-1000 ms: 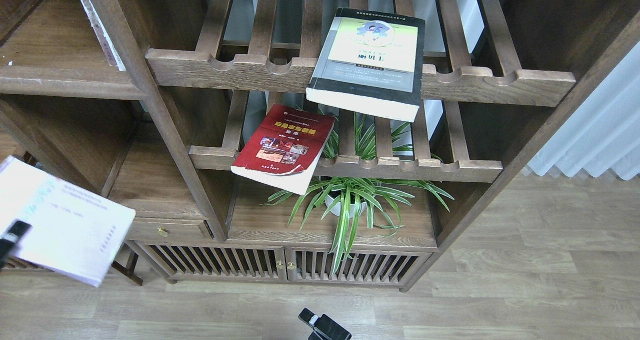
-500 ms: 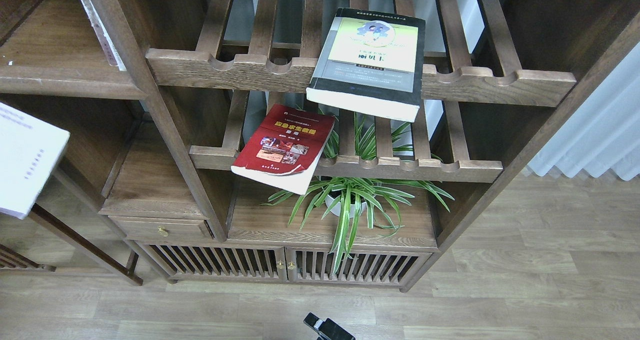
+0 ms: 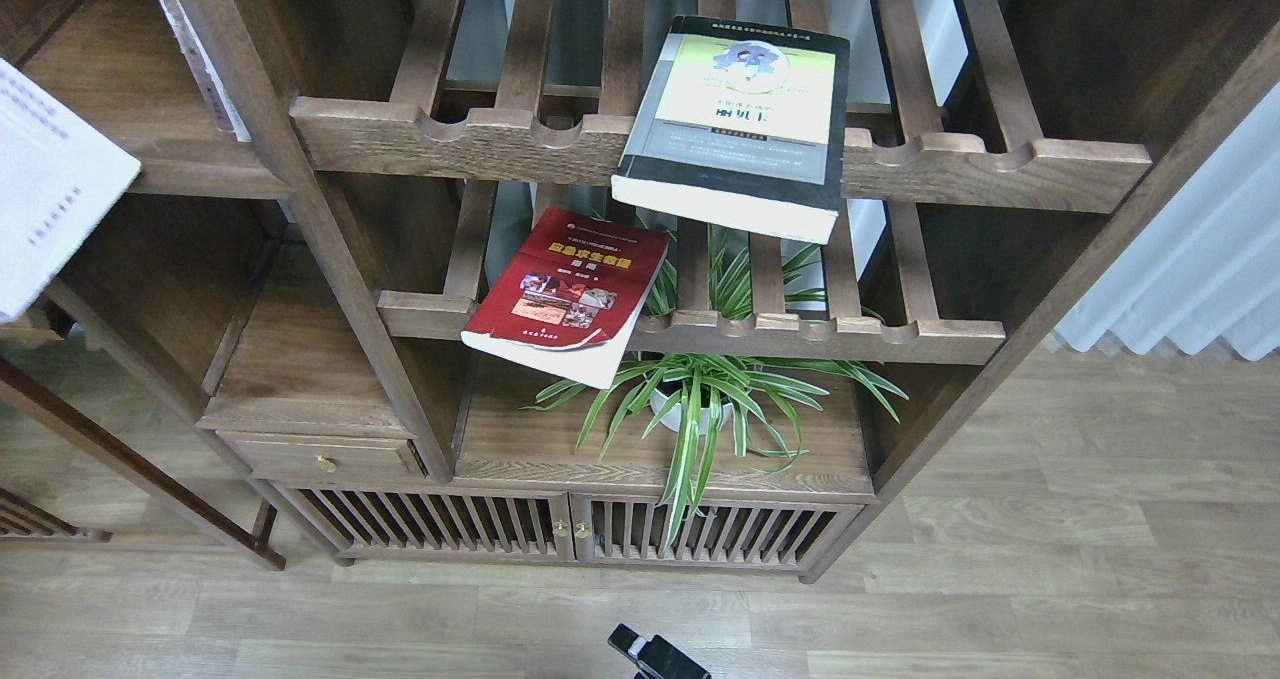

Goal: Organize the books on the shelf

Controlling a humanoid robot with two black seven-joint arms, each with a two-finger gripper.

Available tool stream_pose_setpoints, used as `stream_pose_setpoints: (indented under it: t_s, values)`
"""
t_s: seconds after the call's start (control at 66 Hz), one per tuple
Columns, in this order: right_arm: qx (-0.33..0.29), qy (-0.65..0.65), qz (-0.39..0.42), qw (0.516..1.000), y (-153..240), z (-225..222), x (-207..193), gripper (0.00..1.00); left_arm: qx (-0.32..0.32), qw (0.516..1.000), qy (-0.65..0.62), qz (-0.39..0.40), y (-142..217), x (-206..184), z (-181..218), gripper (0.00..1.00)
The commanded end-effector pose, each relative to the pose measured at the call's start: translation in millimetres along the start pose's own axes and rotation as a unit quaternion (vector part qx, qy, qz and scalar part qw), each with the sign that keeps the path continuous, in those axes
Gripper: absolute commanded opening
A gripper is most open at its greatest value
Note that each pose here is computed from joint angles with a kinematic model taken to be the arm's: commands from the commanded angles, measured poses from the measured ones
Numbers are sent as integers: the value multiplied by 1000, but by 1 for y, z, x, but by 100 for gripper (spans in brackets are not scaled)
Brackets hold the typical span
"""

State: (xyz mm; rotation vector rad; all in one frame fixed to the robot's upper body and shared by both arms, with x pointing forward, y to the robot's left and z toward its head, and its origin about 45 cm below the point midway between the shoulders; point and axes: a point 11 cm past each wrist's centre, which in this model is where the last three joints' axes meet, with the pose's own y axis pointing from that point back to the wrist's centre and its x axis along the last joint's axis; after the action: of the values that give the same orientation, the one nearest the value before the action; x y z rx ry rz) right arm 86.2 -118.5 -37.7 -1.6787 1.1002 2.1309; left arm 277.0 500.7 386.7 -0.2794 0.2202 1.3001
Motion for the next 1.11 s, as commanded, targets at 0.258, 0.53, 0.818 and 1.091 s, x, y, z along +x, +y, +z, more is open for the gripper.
stream_pose_setpoints:
  t_s: [0.258,0.53,0.818,1.091]
  values:
    - [-2,-2,-5,1000,0,3,-3,99,-49,990,-131,27,-57,-5,59,5]
    - [-5,-3,-7,1000,-1,4,-4,99,-26,990,-140,-1,-118,-23,61,6]
    - [-4,-4,-7,1000,0,4,-4,99,5,986,-167,-25,-164,-47,66,6]
    - [-5,-4,-7,1000,0,6,-4,99,45,984,-169,-33,-196,-57,57,7]
